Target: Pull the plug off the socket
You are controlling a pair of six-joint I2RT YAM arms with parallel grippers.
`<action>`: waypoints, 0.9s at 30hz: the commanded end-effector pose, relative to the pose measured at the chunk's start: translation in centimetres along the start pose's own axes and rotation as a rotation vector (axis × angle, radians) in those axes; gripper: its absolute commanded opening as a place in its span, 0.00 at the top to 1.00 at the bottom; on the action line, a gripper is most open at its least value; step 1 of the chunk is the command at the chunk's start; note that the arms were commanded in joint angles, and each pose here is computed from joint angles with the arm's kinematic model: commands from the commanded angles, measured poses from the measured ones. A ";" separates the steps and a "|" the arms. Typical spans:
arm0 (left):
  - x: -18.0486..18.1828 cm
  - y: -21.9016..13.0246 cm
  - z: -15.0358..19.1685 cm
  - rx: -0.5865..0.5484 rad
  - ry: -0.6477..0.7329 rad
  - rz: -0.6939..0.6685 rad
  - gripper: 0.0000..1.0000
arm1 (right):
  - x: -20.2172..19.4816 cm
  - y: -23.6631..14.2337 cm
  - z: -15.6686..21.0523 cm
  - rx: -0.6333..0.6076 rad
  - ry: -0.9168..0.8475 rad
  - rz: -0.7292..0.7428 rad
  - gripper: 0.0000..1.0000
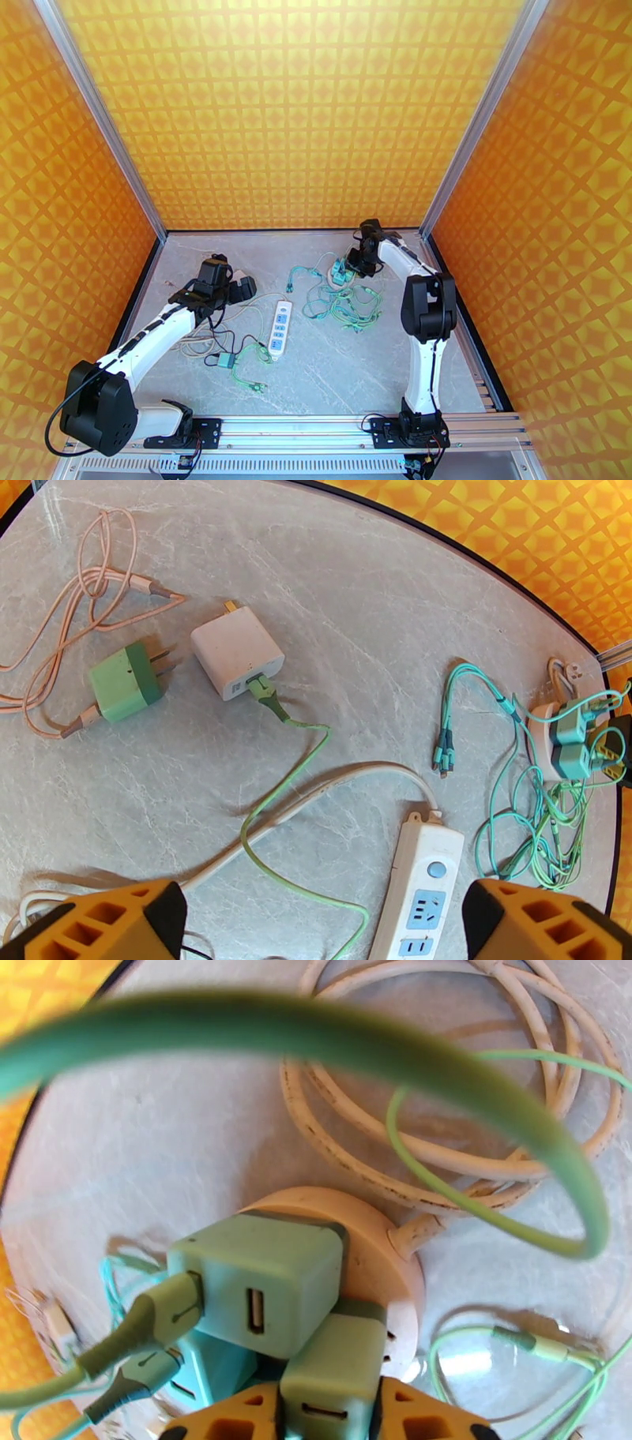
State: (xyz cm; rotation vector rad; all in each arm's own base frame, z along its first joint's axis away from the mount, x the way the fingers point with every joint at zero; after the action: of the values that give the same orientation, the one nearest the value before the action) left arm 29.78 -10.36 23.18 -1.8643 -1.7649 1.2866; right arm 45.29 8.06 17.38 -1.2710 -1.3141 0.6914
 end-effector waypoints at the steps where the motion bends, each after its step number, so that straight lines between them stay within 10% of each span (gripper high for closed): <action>1: -0.4 0.0 0.2 0.026 0.008 0.030 0.04 | 1.0 0.0 3.0 0.120 -0.126 0.070 0.75; 19: -6.4 3.1 1.6 0.166 0.036 0.278 0.10 | 6.4 0.0 9.2 0.202 -0.390 0.083 0.75; 27: -11.3 7.0 3.5 0.280 0.015 0.411 0.35 | 6.8 0.0 8.7 0.173 -0.380 0.071 0.74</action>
State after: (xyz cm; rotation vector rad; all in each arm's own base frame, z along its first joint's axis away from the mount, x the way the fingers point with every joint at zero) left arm 32.84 -21.25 20.06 -2.0434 -1.2599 1.4785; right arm 38.87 17.04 17.75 -1.0729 -1.4989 1.0901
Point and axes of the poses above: each hand's point on the last joint's axis, 136 mm out from that joint toward the fingers, its own y axis out along the fingers, its own x axis along the line the jaws close on, z = x × y, the point moved 10 cm from there along -y, back along the fingers, and after that the axes turned 4 degrees about -y, right-handed, at the moved point
